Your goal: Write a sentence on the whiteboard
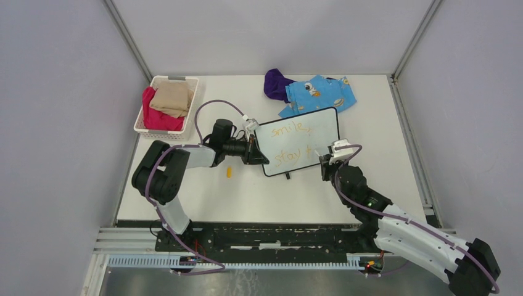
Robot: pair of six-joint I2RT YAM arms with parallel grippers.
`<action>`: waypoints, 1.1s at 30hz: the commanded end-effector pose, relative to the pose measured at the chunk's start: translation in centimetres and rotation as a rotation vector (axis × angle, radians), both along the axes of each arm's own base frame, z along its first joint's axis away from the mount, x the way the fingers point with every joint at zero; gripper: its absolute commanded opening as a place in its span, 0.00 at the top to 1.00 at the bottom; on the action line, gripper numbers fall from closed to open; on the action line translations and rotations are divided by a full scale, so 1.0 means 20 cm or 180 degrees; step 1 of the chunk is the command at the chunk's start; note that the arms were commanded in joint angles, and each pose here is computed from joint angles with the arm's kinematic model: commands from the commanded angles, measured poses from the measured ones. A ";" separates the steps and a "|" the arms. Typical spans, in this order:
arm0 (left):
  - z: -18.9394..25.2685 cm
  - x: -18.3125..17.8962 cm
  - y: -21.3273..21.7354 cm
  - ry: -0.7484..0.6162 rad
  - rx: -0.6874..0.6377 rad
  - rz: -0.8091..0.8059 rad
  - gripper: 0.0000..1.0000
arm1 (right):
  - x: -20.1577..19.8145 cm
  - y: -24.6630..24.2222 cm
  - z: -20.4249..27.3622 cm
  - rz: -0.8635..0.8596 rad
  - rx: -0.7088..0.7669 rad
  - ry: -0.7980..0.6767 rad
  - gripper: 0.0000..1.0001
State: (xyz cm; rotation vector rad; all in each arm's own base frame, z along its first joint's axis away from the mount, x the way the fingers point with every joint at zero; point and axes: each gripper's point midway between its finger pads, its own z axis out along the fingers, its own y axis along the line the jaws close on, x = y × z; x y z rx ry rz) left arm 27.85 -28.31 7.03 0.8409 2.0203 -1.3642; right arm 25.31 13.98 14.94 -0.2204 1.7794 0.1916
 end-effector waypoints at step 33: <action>-0.20 -0.03 0.04 0.0161 0.0436 0.0114 0.98 | 0.01 -0.02 -0.04 -0.0072 0.0143 0.0018 1.00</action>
